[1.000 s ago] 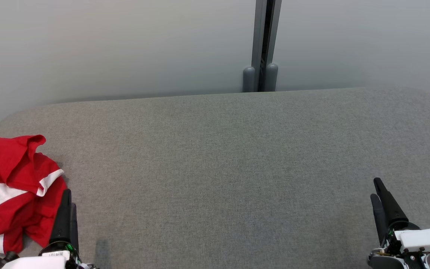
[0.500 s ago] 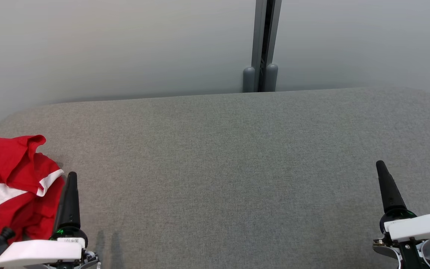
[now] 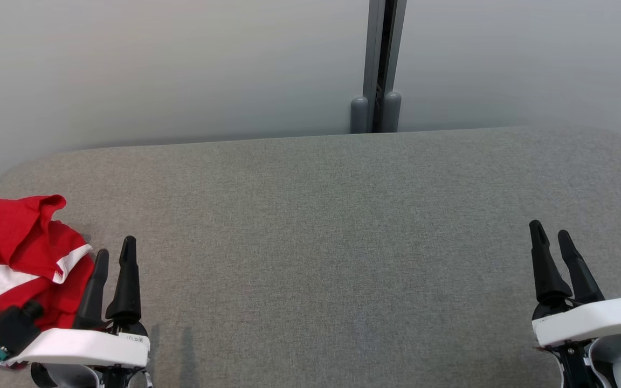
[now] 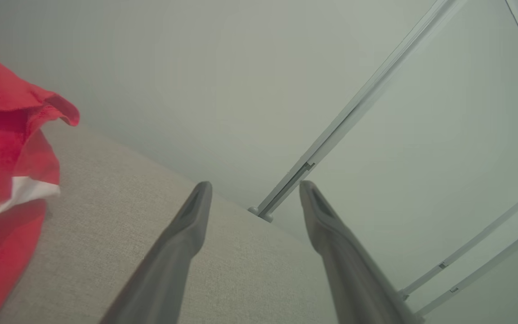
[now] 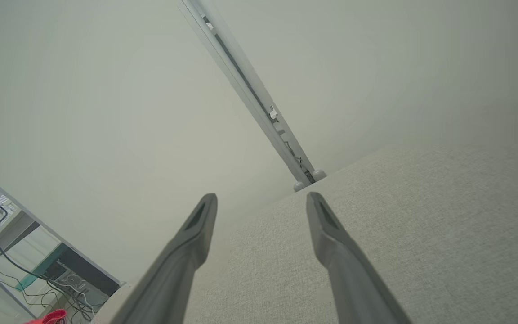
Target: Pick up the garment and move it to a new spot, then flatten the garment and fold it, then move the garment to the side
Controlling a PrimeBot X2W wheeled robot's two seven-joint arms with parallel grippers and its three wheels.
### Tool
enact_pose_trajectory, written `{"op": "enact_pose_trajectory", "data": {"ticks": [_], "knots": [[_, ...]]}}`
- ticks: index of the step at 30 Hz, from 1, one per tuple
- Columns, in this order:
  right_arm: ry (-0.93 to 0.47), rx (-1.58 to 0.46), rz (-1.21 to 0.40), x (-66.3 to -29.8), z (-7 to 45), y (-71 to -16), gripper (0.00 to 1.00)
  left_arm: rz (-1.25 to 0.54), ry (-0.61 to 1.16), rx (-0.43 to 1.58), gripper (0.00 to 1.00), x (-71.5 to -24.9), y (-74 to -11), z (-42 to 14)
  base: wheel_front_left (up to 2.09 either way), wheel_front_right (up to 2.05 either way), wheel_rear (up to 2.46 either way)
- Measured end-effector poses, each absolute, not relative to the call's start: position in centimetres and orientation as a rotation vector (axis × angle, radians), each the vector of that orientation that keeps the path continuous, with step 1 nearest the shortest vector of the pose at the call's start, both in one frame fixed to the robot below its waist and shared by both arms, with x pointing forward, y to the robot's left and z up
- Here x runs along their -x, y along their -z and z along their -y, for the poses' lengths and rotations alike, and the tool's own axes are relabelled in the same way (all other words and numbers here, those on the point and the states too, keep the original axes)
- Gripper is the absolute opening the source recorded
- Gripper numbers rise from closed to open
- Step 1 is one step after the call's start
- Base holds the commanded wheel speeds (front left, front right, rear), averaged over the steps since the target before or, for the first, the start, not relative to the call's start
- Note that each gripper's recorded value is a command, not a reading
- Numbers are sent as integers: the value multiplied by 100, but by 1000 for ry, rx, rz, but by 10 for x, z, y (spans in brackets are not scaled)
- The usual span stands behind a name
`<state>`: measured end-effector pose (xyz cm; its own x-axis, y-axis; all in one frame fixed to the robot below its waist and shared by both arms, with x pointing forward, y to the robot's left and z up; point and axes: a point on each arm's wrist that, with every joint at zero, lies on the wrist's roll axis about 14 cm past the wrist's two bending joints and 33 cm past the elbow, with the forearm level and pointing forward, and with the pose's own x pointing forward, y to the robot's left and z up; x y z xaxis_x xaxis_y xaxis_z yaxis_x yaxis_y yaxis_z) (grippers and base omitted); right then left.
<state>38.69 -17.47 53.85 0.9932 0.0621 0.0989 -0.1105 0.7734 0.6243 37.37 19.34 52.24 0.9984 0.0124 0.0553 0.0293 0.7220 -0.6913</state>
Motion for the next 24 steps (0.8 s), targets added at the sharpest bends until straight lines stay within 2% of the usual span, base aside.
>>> {"op": "enact_pose_trajectory", "data": {"ticks": [8, 24], "knots": [[-123, -502, 86, -388, 166, -541, 100, 33, 15, 585, 100, -378, -517, -190, 0, 0, 0], [-106, -314, 66, -389, 166, -526, 100, 8, 33, 345, 100, -382, -512, -185, 0, 0, 0]]}}
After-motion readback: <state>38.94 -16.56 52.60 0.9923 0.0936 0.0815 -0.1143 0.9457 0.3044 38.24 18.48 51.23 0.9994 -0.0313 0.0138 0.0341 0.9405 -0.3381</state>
